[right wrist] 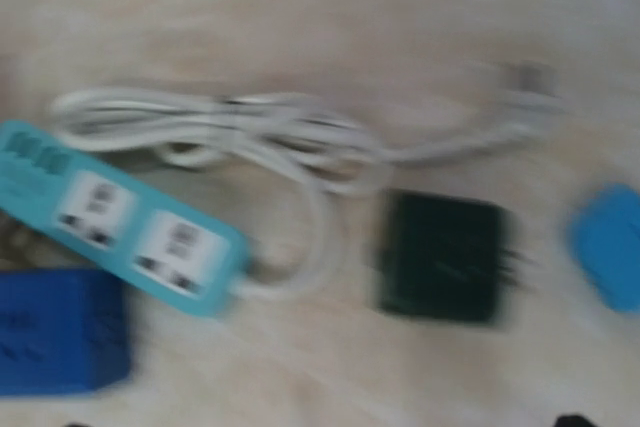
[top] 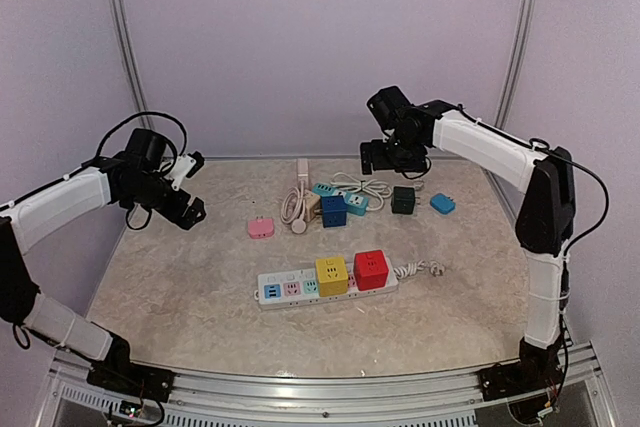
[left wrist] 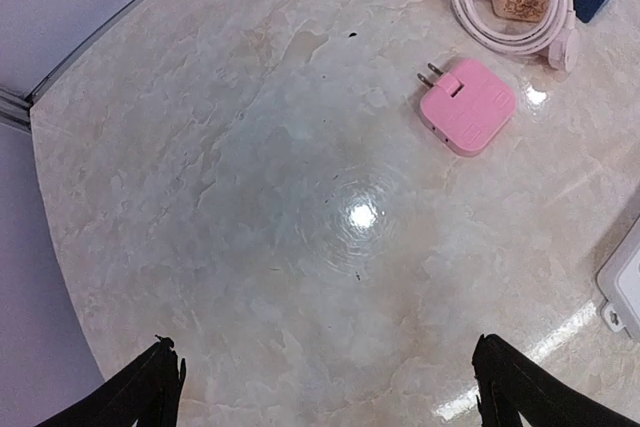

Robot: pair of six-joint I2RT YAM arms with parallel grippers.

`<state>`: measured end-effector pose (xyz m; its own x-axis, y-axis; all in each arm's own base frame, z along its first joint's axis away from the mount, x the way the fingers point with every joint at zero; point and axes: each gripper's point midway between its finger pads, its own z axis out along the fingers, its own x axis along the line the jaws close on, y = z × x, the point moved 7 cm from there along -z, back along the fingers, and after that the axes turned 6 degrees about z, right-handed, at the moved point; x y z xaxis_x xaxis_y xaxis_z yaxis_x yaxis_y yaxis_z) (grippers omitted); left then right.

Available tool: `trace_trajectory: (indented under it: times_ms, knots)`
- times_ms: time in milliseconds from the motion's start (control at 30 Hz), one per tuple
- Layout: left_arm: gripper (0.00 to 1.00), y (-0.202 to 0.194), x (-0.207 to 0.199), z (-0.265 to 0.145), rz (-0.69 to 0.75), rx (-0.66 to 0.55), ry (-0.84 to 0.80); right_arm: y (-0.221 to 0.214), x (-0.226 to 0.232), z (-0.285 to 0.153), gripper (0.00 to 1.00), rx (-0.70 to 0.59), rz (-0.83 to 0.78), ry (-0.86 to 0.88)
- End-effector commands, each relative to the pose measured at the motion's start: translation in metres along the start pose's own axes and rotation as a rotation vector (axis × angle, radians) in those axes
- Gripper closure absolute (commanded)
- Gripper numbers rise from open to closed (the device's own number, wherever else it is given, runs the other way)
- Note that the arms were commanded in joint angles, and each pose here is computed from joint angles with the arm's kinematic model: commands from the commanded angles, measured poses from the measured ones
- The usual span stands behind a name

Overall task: Insert the plug
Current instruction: Pick up the plug from the center of the board.

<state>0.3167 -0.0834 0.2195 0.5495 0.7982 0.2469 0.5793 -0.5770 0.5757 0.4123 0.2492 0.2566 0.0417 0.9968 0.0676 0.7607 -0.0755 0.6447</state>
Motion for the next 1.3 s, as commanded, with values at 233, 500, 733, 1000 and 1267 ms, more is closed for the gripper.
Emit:
trace_trajectory:
  times_ms: [233, 500, 733, 1000, 1267]
  knots:
    - [0.01, -0.013, -0.002, 0.012, 0.020, 0.058, -0.008, -0.041, 0.103, 0.090, 0.06, 0.142, -0.130, 0.328]
    - [0.01, -0.015, -0.003, 0.018, 0.026, 0.073, -0.016, -0.068, 0.112, 0.111, 0.01, 0.157, -0.129, 0.278]
    - [0.01, -0.014, -0.002, 0.017, 0.028, 0.070, -0.014, -0.085, 0.107, 0.121, 0.10, 0.194, -0.144, 0.199]
    - [0.01, -0.013, -0.002, 0.017, 0.028, 0.073, -0.016, -0.098, 0.107, 0.125, 0.36, 0.226, -0.155, 0.182]
    - [0.01, -0.011, -0.001, 0.012, 0.038, 0.072, -0.016, -0.075, 0.105, 0.091, 1.00, 0.171, -0.159, 0.217]
